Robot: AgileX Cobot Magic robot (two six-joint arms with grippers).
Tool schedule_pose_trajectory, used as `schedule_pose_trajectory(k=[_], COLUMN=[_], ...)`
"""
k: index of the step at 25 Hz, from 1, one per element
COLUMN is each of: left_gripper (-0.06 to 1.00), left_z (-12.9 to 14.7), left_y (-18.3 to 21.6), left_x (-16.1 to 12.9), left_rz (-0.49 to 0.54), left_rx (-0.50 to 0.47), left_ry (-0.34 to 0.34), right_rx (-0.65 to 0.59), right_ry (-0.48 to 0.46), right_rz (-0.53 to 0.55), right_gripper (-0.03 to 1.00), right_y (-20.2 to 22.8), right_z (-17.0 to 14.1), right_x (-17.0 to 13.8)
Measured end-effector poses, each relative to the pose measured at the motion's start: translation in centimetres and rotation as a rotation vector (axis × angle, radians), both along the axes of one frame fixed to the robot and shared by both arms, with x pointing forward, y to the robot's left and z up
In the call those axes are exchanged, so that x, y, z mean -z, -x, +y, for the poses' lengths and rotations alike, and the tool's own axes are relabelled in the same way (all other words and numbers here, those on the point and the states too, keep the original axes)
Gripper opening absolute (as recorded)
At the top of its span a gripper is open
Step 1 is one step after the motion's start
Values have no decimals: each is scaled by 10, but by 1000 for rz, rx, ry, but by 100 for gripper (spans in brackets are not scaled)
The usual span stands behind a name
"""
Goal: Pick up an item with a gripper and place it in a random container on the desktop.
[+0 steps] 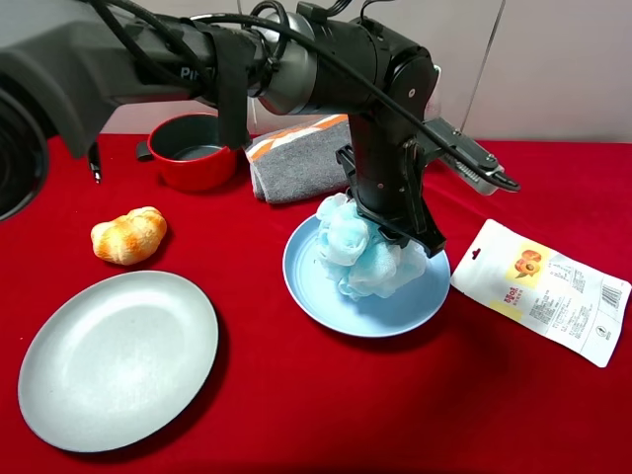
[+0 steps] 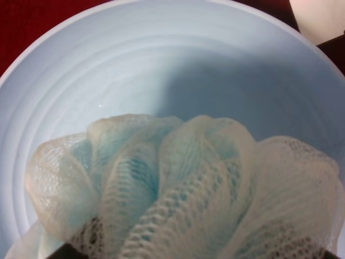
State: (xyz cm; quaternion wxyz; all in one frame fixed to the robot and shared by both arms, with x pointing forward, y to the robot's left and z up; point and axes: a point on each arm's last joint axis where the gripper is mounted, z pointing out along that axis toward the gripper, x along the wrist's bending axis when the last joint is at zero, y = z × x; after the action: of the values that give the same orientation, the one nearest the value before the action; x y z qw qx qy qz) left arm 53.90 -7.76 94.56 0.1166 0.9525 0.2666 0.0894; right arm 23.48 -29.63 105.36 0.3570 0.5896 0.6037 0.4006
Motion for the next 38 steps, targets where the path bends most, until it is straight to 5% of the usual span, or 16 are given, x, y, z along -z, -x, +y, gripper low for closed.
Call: schedule_pose_trajectory(k=[4,9,12,24,38], left_gripper=[51,84,95,99,99], left_z=[0,0,0,1,31], left_y=[0,0,0,3,25], left_x=[0,0,0,-8,-88], left_rz=[0,1,4,19,52], left_rx=[0,0,-5,-16,-66], left_ry=[0,-1,1,7,-24], right_rx=[0,0,0,0,0], right_ry=[0,0,0,0,0], right_rz=[0,0,0,0,0], right_gripper=[69,69,69,69,69], right_y=[0,0,0,0,0], right_z=[0,0,0,0,0], right_x=[0,0,0,0,0])
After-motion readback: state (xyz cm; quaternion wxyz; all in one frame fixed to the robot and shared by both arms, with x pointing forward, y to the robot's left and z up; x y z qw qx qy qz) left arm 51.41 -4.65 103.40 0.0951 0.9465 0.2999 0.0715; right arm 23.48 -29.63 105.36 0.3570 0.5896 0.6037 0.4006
